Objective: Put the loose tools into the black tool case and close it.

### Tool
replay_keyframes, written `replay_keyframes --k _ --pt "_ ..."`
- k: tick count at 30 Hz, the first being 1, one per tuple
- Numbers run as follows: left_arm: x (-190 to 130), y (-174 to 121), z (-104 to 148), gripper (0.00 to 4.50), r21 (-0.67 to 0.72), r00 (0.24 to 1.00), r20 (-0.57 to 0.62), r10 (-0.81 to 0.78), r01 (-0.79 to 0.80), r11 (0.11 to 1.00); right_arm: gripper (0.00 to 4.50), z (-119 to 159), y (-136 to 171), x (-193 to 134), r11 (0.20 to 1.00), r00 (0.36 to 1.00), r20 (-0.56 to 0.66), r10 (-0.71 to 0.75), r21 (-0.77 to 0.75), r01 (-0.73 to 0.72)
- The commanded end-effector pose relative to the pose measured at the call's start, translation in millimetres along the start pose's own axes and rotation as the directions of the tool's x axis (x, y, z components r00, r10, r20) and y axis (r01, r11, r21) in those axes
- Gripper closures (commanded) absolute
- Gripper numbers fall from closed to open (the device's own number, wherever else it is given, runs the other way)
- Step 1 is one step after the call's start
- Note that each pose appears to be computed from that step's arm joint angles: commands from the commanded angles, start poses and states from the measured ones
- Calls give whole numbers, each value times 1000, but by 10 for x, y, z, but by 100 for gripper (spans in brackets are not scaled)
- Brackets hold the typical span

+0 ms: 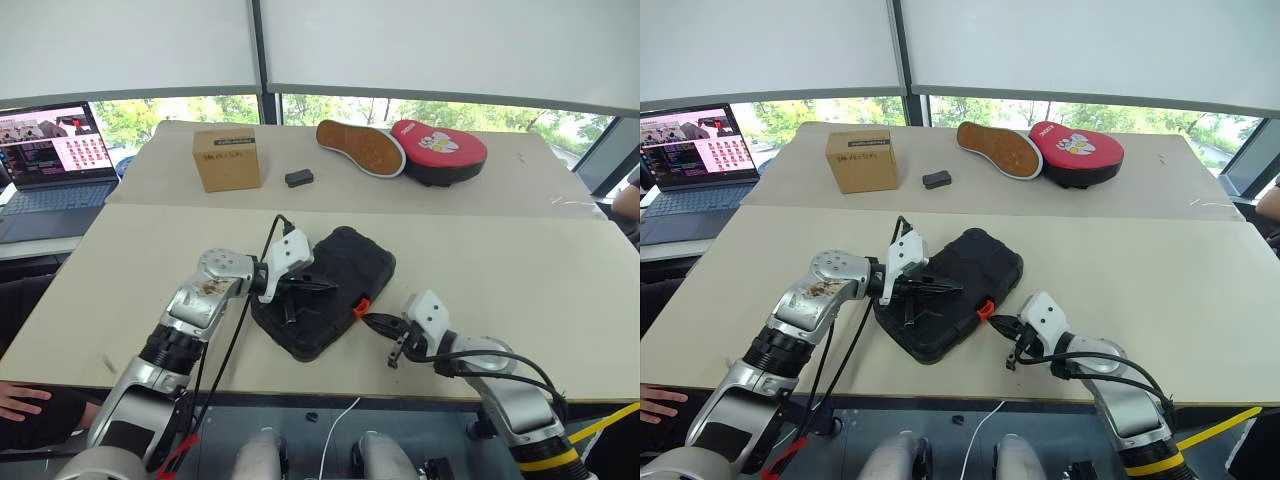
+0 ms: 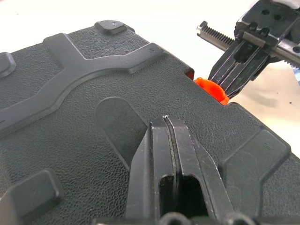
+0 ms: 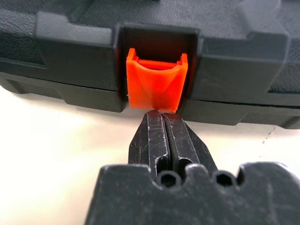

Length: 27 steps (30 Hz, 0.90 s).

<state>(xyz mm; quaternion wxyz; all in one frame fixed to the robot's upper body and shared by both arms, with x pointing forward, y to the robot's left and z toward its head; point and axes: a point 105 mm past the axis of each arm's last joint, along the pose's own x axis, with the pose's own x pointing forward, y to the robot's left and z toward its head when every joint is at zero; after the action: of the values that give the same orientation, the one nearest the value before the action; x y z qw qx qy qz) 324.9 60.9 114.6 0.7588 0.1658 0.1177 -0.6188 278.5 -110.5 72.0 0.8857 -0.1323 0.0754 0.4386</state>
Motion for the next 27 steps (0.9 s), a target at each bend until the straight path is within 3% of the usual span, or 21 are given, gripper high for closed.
replay_keyframes --k 1,5,9,10,14,19,21,22,27 --pt "59 -153 -567 449 -161 986 -162 -43 16 987 450 357 4 52 998 990 137 17 -67 -8" --pt "-4 -135 -515 449 -186 995 -94 -19 1 983 450 407 18 46 998 987 157 18 -59 -9" --pt "-422 55 -216 449 -103 984 116 133 -122 987 450 357 13 -268 998 989 142 48 -36 -43" --pt "-552 79 -155 398 -83 974 154 168 -156 984 392 374 -28 -354 998 989 144 38 -48 -31" --pt "-1049 101 -106 269 -26 938 192 289 -290 957 270 359 -190 -655 995 995 99 16 -101 -6" --pt "-1656 21 -335 74 -37 889 121 441 -440 897 85 241 -436 -1024 967 1000 8 16 -253 -14" --pt "-1815 -80 -493 9 -57 874 65 482 -479 876 23 252 -463 -1135 953 996 49 71 -299 -53" --pt "-1867 -119 -552 0 -62 866 45 497 -494 867 4 269 -478 -1177 948 993 78 90 -311 -62" --pt "-2057 -262 -829 0 -128 820 -40 570 -570 811 4 199 -692 -1235 957 995 60 76 -285 -56"
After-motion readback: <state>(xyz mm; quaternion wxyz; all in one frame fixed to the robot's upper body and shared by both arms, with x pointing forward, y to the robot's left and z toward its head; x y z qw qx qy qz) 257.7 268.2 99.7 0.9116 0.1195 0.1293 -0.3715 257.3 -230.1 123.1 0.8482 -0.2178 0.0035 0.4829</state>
